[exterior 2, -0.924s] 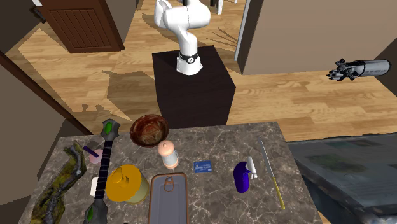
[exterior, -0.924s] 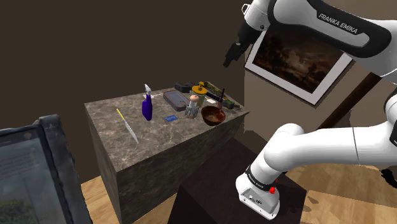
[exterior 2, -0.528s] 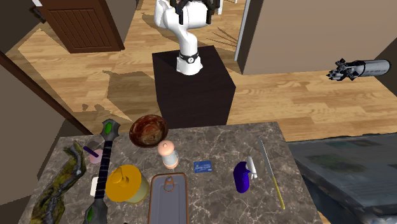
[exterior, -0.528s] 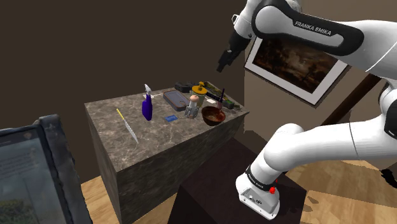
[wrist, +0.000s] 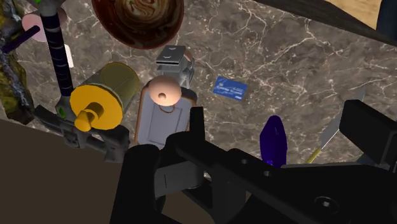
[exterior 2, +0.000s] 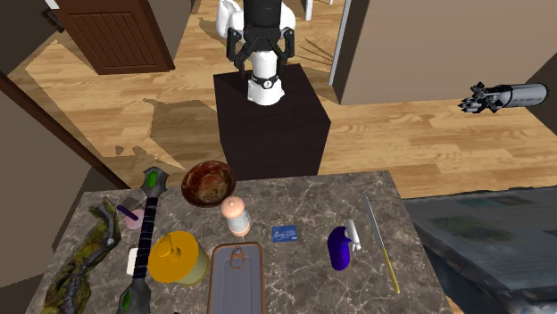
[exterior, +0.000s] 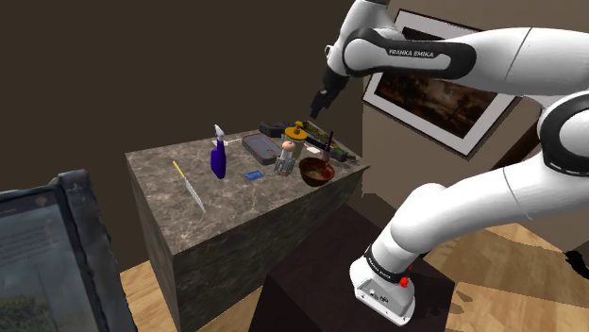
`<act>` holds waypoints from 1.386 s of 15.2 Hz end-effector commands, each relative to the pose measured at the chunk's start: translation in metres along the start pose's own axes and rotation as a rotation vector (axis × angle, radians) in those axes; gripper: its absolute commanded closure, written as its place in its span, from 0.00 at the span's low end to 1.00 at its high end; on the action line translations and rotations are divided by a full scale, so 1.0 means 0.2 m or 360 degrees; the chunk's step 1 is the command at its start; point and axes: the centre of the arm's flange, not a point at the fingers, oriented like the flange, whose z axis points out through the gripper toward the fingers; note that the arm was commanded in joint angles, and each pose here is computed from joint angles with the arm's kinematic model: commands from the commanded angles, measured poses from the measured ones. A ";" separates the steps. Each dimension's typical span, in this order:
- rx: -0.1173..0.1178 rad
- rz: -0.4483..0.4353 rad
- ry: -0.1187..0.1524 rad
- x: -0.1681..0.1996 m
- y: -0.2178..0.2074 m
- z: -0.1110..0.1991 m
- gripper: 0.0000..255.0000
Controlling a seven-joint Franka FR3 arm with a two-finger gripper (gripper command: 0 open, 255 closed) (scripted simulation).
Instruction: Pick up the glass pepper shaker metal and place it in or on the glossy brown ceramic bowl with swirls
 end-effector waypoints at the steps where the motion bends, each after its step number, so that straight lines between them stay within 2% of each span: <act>1: 0.0000 -0.0012 -0.0021 0.07 0.06 0.13 0.00; 21: 0.0010 -0.0124 -0.0239 0.51 0.53 1.32 0.00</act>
